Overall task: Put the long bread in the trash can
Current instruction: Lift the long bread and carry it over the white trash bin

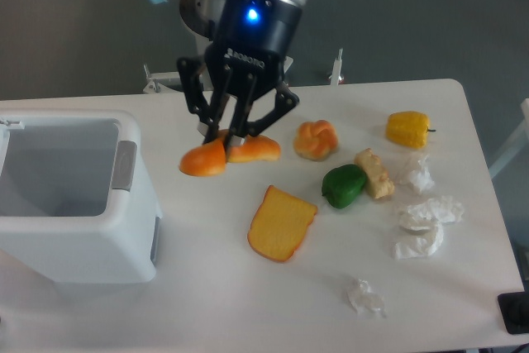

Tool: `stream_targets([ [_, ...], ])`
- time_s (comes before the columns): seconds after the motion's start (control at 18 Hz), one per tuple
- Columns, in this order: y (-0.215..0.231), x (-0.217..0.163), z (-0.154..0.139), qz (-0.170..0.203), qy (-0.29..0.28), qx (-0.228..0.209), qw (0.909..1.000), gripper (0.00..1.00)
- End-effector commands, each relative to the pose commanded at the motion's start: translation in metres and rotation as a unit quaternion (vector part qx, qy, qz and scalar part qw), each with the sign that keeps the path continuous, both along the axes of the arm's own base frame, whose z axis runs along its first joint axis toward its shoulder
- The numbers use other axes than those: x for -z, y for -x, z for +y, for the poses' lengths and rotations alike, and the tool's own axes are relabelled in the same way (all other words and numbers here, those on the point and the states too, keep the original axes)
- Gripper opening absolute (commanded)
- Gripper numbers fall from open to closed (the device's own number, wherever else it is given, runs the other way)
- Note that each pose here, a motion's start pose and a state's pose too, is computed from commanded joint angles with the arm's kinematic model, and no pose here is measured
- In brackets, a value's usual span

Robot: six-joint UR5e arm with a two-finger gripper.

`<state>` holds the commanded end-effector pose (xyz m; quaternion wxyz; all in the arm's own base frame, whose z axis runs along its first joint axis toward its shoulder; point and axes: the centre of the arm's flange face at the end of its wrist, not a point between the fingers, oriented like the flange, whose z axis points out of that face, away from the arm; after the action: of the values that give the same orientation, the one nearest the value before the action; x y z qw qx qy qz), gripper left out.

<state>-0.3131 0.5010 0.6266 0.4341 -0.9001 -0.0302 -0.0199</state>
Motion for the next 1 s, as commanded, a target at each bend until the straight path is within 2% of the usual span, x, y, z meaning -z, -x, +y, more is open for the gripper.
stream_targets([
  [0.17,-0.014,-0.011,-0.002,-0.003,-0.007,-0.001,1.0000,0.21],
  [0.33,-0.028,-0.019,-0.001,-0.022,-0.020,0.005,0.9995,0.21],
  [0.56,-0.041,-0.024,0.001,-0.036,-0.038,0.030,0.9982,0.21],
  [1.0,-0.065,-0.030,0.013,-0.037,-0.056,0.063,0.9958,0.21],
])
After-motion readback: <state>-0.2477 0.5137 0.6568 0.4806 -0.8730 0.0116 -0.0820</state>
